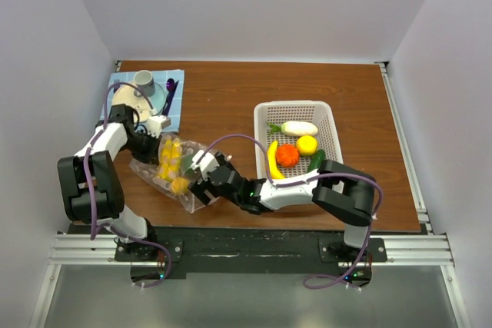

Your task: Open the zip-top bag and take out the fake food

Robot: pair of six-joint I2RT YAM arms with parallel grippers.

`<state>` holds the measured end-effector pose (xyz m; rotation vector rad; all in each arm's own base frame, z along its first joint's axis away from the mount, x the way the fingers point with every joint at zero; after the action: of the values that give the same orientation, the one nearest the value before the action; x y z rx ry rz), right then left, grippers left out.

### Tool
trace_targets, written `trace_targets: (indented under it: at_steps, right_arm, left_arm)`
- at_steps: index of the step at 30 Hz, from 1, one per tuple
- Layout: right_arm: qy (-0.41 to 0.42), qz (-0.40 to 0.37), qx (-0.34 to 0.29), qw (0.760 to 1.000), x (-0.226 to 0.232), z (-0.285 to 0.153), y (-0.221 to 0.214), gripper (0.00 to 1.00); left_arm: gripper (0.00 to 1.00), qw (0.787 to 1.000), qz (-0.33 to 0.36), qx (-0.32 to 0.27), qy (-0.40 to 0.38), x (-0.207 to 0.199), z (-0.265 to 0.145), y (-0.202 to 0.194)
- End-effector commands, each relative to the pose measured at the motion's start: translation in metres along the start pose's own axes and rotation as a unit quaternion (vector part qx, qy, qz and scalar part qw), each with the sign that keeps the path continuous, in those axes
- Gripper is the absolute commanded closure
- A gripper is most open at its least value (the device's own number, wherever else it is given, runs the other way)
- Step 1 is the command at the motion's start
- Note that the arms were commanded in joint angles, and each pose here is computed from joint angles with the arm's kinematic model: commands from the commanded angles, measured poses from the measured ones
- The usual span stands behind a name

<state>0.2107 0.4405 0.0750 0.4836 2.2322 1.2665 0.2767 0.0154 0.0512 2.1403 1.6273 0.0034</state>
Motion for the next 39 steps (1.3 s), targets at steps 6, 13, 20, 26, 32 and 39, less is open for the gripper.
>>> trace_targets:
  at_steps: [6, 13, 20, 26, 32, 39]
  right_arm:
    - [-0.078, 0.018, -0.080, 0.994, -0.022, 0.039, 0.054, 0.01]
    - [-0.059, 0.046, -0.088, 0.993, -0.019, 0.058, 0.057, 0.01]
    - [-0.097, 0.047, -0.057, 0.993, -0.025, 0.070, 0.039, 0.01]
    - [-0.133, 0.039, -0.017, 0.990, -0.032, 0.082, 0.017, 0.05]
    - [-0.114, 0.032, 0.003, 0.993, -0.022, 0.083, -0.007, 0.17]
    - [-0.105, 0.044, 0.019, 0.993, -0.030, 0.035, -0.030, 0.35]
  left_arm:
    - [1.00, 0.999, 0.020, 0.024, -0.027, -0.014, 0.013, -0.017]
    - [1.00, 0.997, 0.040, 0.044, -0.039, -0.018, 0.013, -0.027]
    - [1.00, 0.995, 0.052, 0.058, -0.064, -0.030, 0.018, -0.033]
    - [1.00, 0.993, 0.066, 0.077, -0.067, -0.035, 0.019, -0.042]
    - [1.00, 0.992, 0.077, 0.082, -0.056, -0.033, 0.016, -0.044]
    - [1.00, 0.993, 0.075, 0.078, -0.035, -0.025, 0.016, -0.038]
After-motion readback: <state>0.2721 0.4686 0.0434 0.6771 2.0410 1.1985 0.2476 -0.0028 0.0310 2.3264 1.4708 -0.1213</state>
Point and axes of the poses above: each gripper's point midway between its finger pads, its own z axis out along the fingers, its own x axis along the line the jaws close on, y = z × x, the point moved 1 cm from there along -z, back along the fingers, and after that the axes turned 11 degrees about -z, right-handed, at the moved point
